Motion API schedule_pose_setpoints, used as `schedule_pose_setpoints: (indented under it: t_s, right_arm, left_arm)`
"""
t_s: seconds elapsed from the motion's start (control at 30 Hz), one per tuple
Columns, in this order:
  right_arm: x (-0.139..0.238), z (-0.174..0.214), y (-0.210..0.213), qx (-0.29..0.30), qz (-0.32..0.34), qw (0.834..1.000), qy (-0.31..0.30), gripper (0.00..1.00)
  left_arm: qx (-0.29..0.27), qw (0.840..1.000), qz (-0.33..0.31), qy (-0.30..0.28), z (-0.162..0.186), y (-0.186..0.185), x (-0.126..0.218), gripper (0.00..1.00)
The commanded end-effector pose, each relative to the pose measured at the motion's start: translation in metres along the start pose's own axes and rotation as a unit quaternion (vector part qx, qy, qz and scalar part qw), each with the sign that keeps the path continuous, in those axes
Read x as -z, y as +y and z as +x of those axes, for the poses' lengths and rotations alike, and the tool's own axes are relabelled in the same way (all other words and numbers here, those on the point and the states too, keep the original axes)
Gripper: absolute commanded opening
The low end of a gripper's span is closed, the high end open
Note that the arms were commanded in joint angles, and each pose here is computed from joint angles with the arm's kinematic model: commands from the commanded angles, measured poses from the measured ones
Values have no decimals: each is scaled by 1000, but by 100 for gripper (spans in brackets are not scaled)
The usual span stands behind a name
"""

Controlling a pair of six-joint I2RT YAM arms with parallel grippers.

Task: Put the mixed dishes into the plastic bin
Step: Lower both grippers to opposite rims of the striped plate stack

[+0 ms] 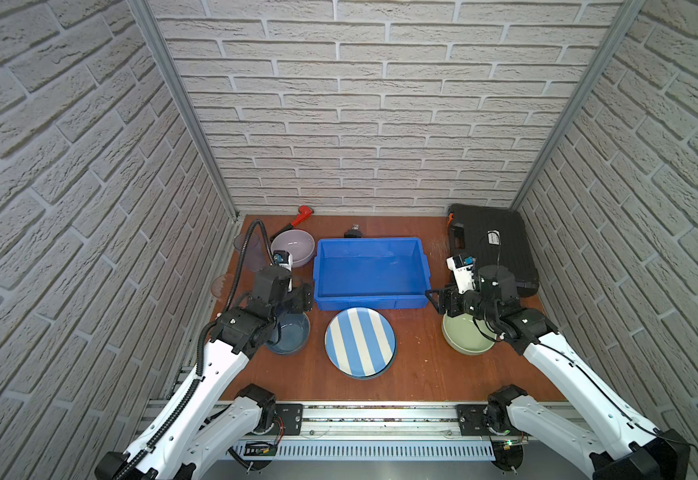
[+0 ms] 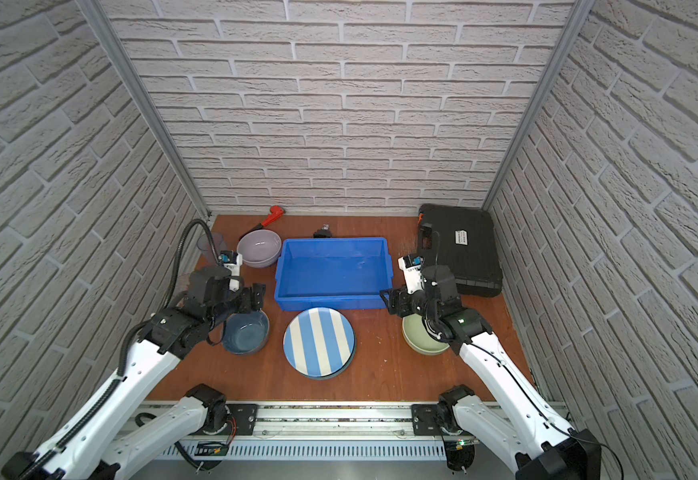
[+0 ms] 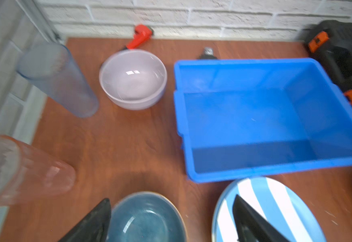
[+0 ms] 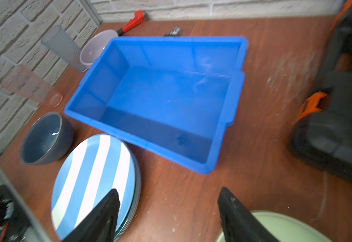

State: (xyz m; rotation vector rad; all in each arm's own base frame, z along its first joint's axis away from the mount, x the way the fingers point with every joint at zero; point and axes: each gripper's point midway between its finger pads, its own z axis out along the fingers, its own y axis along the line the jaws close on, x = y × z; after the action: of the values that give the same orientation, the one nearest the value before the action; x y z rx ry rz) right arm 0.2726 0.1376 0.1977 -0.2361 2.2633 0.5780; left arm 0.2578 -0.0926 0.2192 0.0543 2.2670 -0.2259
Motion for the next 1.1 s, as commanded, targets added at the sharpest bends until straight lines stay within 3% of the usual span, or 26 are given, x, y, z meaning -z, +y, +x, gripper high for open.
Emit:
schedule_pose_setpoints:
  t_s: [0.0,0.1,0.43,0.87,1.07]
  right_arm:
    - [-4,27,20,-29,-30,998,43,72]
    - [-7,40,32,-36,-43,997,54,70]
    - [-30,96,62,-79,-79,988,105,64]
    - [-68,125,89,-79,-52,986,140,49]
    - [-78,132,92,-84,-40,985,148,48]
  left_arm:
    - [65,991,92,74,47,-31,-5,86]
    - [79,985,128,90,65,-45,-8,84]
    - [59,979,132,144,103,-58,-7,73]
    - [59,976,100,186,140,-56,-26,65]
    - [57,974,99,195,149,-59,-33,61]
